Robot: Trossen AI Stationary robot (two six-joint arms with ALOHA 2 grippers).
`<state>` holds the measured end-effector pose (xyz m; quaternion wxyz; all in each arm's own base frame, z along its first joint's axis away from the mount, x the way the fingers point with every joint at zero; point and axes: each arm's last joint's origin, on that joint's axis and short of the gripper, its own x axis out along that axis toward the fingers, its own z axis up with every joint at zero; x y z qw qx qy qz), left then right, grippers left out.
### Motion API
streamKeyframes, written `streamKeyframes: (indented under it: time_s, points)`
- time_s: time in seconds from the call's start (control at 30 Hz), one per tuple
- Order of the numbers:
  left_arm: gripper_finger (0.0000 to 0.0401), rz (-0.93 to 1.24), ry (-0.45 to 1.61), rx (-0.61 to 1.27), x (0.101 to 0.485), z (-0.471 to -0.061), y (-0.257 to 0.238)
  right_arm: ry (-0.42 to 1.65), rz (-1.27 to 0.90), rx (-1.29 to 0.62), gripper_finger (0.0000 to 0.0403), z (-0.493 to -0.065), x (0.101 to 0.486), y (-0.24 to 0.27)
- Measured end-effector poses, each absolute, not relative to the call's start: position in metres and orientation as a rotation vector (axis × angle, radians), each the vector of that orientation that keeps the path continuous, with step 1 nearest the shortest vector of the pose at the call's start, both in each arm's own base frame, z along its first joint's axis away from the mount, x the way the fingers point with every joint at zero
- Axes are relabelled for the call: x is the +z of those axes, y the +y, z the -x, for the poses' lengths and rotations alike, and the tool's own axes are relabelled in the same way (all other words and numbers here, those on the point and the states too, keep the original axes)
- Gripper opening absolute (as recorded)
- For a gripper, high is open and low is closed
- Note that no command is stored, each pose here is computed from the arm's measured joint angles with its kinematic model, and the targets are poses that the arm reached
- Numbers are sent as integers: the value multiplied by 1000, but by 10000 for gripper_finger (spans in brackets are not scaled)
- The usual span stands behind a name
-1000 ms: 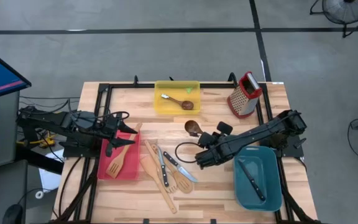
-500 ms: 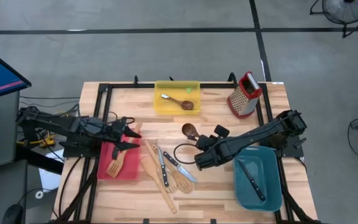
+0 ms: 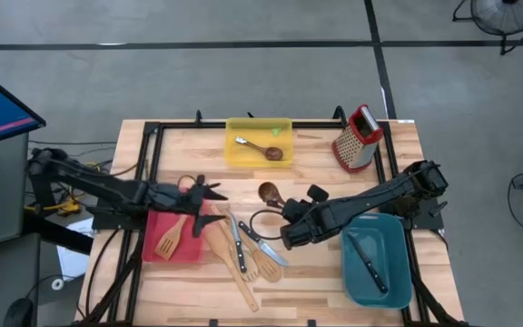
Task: Pick & Place Kitchen Items
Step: Put the brown serving spoon into the yellow bin
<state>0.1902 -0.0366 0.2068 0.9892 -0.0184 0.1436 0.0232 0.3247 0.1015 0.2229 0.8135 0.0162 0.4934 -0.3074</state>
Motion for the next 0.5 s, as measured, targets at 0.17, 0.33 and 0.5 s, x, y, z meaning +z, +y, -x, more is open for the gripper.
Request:
streamKeyframes:
  time_s: [0.17,0.33,0.5]
  points:
    - [280,36,297,47,193,-208,-41,1035,-22,-626,48,-330,232,102]
    - [287,46,253,43,186,-220,-44,1015,-18,-607,48,-335,241,101]
    - [287,25,249,49,177,-229,-43,998,-7,-585,48,-339,245,100]
